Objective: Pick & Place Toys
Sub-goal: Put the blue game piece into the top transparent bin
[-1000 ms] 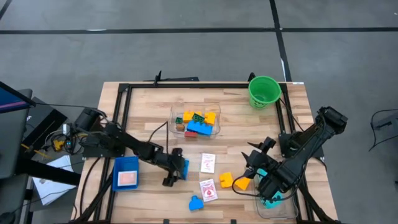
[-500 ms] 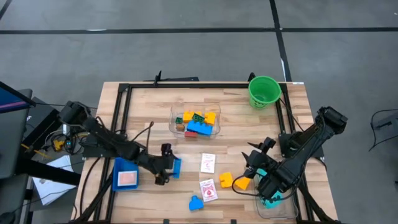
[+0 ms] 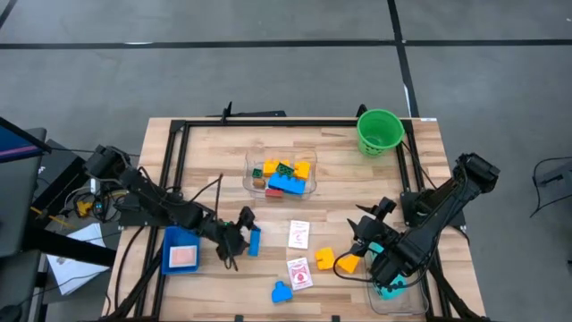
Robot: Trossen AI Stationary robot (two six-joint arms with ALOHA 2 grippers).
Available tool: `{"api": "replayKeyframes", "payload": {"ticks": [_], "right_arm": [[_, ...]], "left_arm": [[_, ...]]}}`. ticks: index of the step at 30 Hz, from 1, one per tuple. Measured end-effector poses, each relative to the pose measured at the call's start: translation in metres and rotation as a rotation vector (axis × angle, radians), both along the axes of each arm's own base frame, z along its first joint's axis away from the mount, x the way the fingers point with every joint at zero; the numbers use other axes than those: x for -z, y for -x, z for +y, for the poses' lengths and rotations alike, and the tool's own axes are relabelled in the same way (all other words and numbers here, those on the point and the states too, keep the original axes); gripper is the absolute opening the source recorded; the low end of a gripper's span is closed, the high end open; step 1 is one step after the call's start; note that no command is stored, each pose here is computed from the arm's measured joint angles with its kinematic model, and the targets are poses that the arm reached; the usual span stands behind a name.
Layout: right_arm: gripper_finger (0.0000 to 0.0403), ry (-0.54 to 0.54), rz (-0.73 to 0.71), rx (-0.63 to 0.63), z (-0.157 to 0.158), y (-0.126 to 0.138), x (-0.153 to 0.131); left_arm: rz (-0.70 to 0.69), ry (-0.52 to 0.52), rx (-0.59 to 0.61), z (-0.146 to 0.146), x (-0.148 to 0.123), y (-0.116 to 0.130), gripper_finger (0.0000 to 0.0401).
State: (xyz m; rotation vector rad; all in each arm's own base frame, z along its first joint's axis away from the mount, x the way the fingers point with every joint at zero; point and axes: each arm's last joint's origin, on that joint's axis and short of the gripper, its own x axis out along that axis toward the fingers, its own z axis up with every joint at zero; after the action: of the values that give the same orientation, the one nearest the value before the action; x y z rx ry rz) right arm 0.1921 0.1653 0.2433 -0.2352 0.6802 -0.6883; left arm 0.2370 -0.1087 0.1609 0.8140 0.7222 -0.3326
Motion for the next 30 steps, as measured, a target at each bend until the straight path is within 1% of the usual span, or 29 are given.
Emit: {"api": "replayKeyframes", "payload": {"ticks": [2, 5, 7, 9, 11, 14, 17, 19, 23, 27, 30], "right_arm": [[0.0218, 0.0, 0.0, 0.0, 0.0, 0.0, 0.0], [0.0218, -0.001, 0.001, 0.0, 0.0, 0.0, 0.0], [0.0218, -0.006, 0.009, 0.001, 0.0, 0.0, 0.0], [0.0218, -0.016, 0.017, 0.003, 0.0, 0.0, 0.0], [0.0218, -0.015, 0.021, 0.004, 0.0, 0.001, 0.0], [0.0218, -0.021, 0.028, 0.005, 0.0, 0.001, 0.0], [0.0218, -0.031, 0.041, 0.006, 0.0, 0.001, 0.0], [0.0218, -0.029, 0.045, 0.001, 0.001, 0.002, 0.0], [0.0218, -0.039, 0.058, -0.009, 0.003, 0.004, 0.001], [0.0218, -0.044, 0.063, -0.02, 0.005, 0.006, 0.001], [0.0218, -0.043, 0.062, -0.019, 0.005, 0.006, 0.001]], "left_arm": [[0.013, 0.029, 0.032, 0.002, -0.004, -0.007, 0.0298], [0.097, 0.063, 0.081, 0.008, -0.008, -0.018, 0.0298], [0.218, 0.013, 0.119, 0.012, -0.006, -0.02, 0.0298], [0.31, -0.056, 0.18, 0.011, -0.007, -0.028, 0.0298], [0.37, -0.115, 0.236, 0.008, -0.014, -0.038, 0.0298], [0.445, -0.17, 0.316, 0.002, -0.021, -0.053, 0.0298], [0.529, -0.24, 0.42, -0.002, -0.018, -0.062, 0.0298], [0.58, -0.287, 0.49, -0.004, -0.012, -0.066, 0.0298], [0.617, -0.387, 0.584, -0.005, 0.001, -0.07, 0.0298], [0.629, -0.423, 0.639, -0.005, 0.005, -0.071, 0.0298], [0.613, -0.442, 0.67, -0.005, 0.005, -0.072, 0.0298]]}}
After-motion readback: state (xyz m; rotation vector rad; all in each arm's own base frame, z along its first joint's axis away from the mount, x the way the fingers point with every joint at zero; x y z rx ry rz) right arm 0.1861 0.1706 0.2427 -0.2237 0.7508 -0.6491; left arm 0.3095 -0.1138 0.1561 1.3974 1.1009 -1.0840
